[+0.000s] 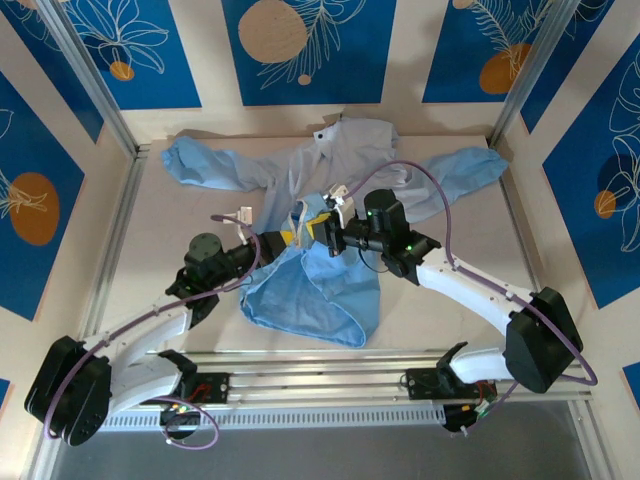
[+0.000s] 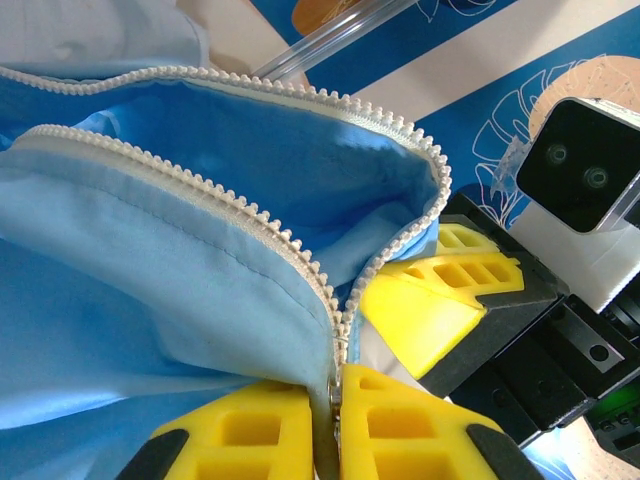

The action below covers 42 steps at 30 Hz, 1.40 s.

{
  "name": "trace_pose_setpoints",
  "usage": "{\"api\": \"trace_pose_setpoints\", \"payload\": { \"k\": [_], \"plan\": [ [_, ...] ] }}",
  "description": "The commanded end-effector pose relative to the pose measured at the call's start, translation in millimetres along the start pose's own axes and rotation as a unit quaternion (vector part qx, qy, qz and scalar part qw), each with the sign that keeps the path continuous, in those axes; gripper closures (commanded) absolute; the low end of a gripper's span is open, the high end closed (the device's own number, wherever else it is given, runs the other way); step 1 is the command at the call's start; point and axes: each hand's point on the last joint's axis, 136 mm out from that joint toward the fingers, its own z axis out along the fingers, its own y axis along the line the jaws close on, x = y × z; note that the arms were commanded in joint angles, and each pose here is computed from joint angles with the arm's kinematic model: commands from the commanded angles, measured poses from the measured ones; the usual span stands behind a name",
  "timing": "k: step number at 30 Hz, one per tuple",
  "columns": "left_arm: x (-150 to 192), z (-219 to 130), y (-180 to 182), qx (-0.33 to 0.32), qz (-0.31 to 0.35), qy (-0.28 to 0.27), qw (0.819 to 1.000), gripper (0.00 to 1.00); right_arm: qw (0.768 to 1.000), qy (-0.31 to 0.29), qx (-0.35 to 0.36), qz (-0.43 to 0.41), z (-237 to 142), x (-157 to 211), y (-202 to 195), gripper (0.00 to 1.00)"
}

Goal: Zip up the jacket

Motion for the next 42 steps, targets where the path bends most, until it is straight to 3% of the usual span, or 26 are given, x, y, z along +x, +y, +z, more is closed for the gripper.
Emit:
{"api": "trace_pose_setpoints", "payload": {
  "k": [1, 42],
  "plan": [
    [-9.2, -3.1, -13.4, 0.017, 0.011, -0.015, 1.000, 1.00, 1.000, -0.011, -0.007, -0.004, 0.6, -3.2, 4.1, 1.00],
    [-2.2, -3.4, -0.5, -0.011, -0.015, 0.005, 1.000, 1.00, 1.000, -0.015, -0.010, -0.011, -1.4, -1.3, 7.6, 1.00]
  ]
}}
